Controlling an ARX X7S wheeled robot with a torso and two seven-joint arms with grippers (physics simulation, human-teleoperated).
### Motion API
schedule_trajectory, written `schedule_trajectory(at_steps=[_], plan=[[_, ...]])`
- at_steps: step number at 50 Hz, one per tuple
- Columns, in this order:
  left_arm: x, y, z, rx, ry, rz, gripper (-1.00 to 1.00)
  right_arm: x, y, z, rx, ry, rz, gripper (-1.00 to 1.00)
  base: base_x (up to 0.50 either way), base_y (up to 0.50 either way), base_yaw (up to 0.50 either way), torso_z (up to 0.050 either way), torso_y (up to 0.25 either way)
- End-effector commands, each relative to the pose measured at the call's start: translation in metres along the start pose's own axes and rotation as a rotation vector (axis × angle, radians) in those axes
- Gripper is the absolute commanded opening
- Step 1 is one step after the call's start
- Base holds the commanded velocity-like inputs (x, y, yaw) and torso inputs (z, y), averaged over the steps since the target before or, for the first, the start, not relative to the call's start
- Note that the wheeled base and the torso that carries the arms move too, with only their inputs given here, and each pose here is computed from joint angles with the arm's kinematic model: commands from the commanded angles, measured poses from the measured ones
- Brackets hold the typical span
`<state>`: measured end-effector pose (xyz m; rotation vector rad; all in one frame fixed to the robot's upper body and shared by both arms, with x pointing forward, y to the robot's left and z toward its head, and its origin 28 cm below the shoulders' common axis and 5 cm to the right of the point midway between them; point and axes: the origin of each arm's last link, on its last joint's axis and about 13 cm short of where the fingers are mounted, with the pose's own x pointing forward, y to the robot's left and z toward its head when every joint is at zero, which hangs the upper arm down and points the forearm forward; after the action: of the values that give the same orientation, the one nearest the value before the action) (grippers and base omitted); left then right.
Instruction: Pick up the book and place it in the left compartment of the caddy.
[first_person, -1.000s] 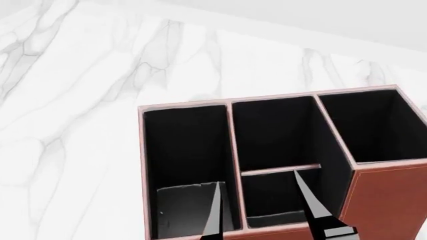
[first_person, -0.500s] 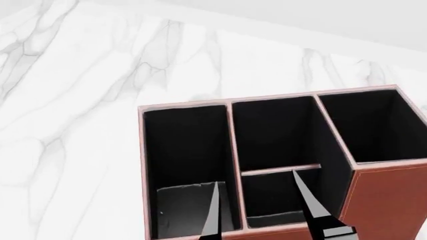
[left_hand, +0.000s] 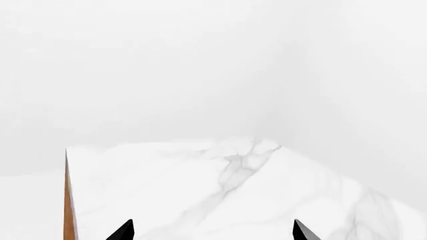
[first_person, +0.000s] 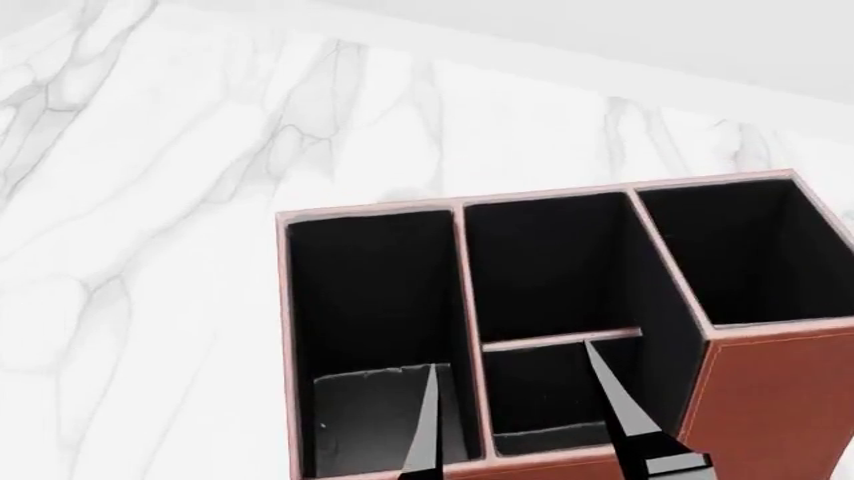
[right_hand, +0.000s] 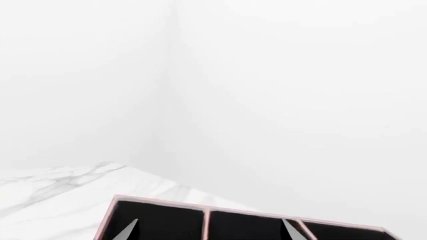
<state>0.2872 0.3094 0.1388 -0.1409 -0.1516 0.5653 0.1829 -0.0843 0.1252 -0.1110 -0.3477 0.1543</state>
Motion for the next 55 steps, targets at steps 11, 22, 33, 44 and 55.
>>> schedule_trajectory(at_steps=[11,22,33,44,55], plan=[[0.006,-0.005,-0.013,-0.053,0.09,0.014,1.0,0.0,0.0,-0.001,-0.001,0.001,0.003,1.0,0.0,0.0,0.0,0.0,0.0],[0.014,-0.005,-0.019,-0.043,0.122,0.005,1.0,0.0,0.001,-0.001,-0.001,0.001,0.004,1.0,0.0,0.0,0.0,0.0,0.0],[0.017,-0.003,-0.036,-0.057,0.243,0.018,1.0,0.0,0.001,0.0,0.0,0.001,0.006,1.0,0.0,0.0,0.0,0.0,0.0],[0.016,-0.001,-0.046,-0.061,0.291,0.026,1.0,0.0,0.002,0.0,0.001,0.001,0.008,1.0,0.0,0.0,0.0,0.0,0.0],[0.016,0.006,-0.054,-0.03,0.315,0.046,1.0,0.0,0.002,-0.001,0.001,0.003,0.01,1.0,0.0,0.0,0.0,0.0,0.0]])
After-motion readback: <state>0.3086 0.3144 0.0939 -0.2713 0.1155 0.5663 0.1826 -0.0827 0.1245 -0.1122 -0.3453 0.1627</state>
